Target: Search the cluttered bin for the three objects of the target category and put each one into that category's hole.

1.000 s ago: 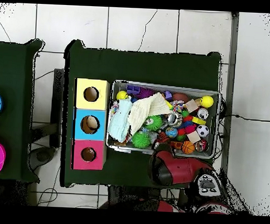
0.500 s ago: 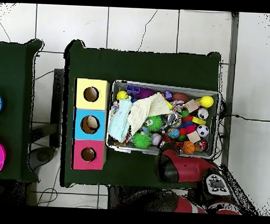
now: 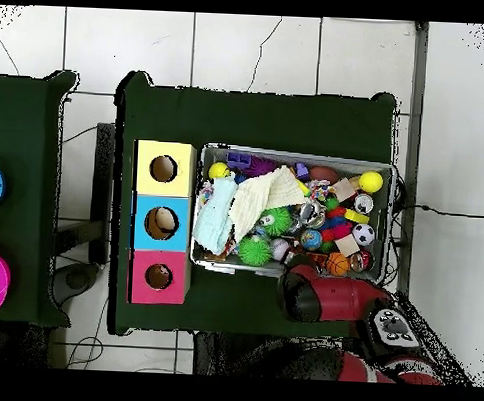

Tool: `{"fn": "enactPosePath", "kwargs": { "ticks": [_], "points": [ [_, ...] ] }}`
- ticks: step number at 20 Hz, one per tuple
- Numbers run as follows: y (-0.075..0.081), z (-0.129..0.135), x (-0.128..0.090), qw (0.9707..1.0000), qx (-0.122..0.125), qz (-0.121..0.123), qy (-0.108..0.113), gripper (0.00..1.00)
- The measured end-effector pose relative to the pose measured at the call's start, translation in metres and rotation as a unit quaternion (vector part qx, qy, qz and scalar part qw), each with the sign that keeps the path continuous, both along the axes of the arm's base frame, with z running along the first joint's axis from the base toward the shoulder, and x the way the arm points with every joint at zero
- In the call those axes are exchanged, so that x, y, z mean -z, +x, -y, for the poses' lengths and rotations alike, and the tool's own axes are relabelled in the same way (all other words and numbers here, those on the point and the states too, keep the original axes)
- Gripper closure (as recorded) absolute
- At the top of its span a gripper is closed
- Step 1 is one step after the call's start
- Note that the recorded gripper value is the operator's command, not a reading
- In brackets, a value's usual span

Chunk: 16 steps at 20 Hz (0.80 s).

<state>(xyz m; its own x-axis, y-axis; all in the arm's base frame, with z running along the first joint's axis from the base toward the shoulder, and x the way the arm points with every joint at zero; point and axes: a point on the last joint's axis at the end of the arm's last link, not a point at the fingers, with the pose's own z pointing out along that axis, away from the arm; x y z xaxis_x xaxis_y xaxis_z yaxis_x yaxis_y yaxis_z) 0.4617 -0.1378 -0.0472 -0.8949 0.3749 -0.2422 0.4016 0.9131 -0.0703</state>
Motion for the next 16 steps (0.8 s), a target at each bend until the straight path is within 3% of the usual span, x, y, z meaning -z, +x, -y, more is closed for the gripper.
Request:
{"fn": "enactPosePath", "kwargs": {
  "ticks": [9, 15, 16],
  "points": [
    [0.002, -0.005, -0.008, 0.9999, -0.005, -0.007, -0.005, 1.0],
    [0.007, -0.029, -0.048, 0.999, -0.031, -0.013, -0.028, 1.0],
    [0.009, -0.035, -0.065, 0.9985, -0.038, -0.01, -0.037, 1.0]
  ]
}}
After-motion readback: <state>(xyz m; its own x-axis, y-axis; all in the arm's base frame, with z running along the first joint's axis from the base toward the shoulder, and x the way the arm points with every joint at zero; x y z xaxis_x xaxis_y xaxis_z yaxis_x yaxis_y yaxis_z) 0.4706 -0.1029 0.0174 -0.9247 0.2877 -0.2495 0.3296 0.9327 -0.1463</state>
